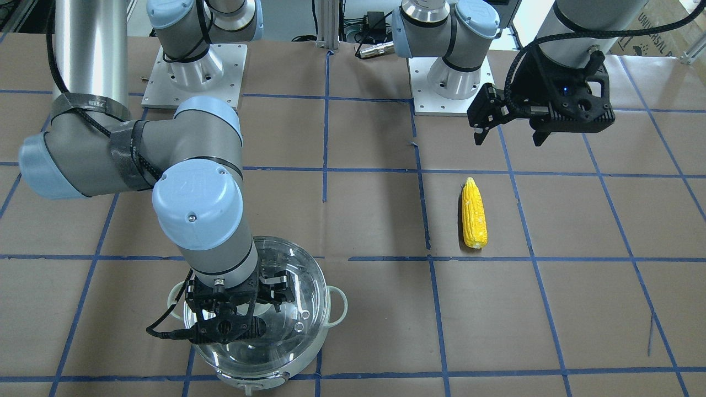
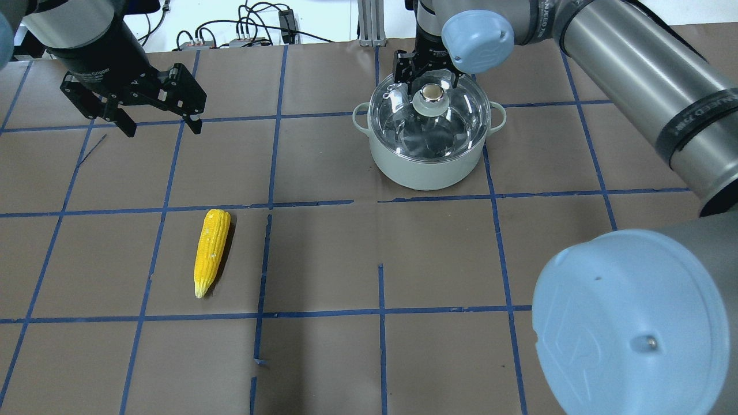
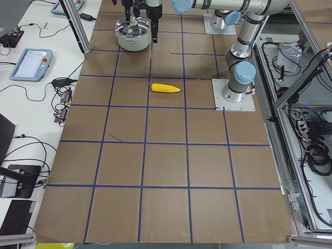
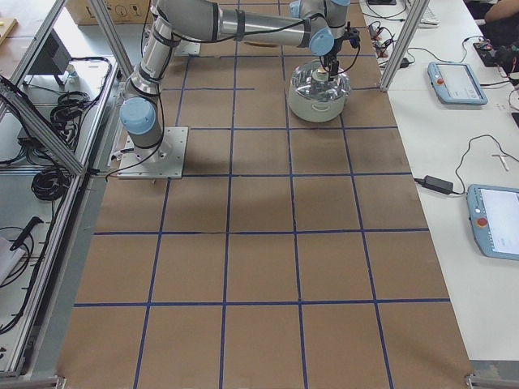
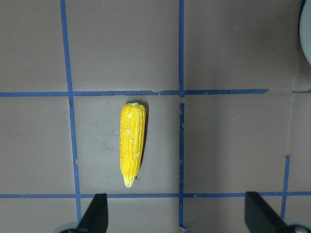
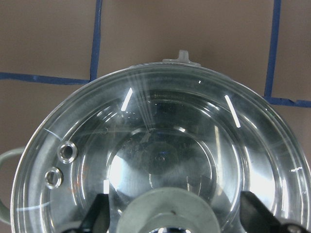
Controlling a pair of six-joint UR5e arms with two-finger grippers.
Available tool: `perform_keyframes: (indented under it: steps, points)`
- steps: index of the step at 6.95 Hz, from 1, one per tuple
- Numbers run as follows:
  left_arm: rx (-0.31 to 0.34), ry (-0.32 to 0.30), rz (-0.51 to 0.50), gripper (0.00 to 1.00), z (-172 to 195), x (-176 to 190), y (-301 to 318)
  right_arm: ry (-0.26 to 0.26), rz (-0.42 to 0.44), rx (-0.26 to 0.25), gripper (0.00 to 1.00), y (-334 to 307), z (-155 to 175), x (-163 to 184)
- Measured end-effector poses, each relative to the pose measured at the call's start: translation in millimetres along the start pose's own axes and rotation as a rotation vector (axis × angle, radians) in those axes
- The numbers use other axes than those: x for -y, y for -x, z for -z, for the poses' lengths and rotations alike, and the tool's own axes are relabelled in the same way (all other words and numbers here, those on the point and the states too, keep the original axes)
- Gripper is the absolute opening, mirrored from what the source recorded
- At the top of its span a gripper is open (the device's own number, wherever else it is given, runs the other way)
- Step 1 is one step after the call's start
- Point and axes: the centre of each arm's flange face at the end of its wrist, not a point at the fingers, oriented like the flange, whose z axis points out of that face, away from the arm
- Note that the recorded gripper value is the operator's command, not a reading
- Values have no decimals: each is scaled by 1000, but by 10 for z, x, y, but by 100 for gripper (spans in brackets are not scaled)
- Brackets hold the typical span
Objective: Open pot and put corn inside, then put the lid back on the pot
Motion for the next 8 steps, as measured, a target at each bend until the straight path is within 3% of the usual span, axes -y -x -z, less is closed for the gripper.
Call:
perform_keyframes:
  steps: [4, 5, 7, 8]
  points:
    - [0, 1, 0, 100, -5, 3, 0, 45, 1, -1, 65, -2, 30, -78]
    - [0, 1, 0, 100, -6, 4, 0, 60, 3, -1, 53, 5, 20, -97]
    - [-1, 1, 0, 100, -7, 5, 0, 71, 3, -2, 12, 4, 40, -100]
    - [-1, 1, 0, 100, -6, 5, 0, 76, 2, -2, 9, 4, 67, -95]
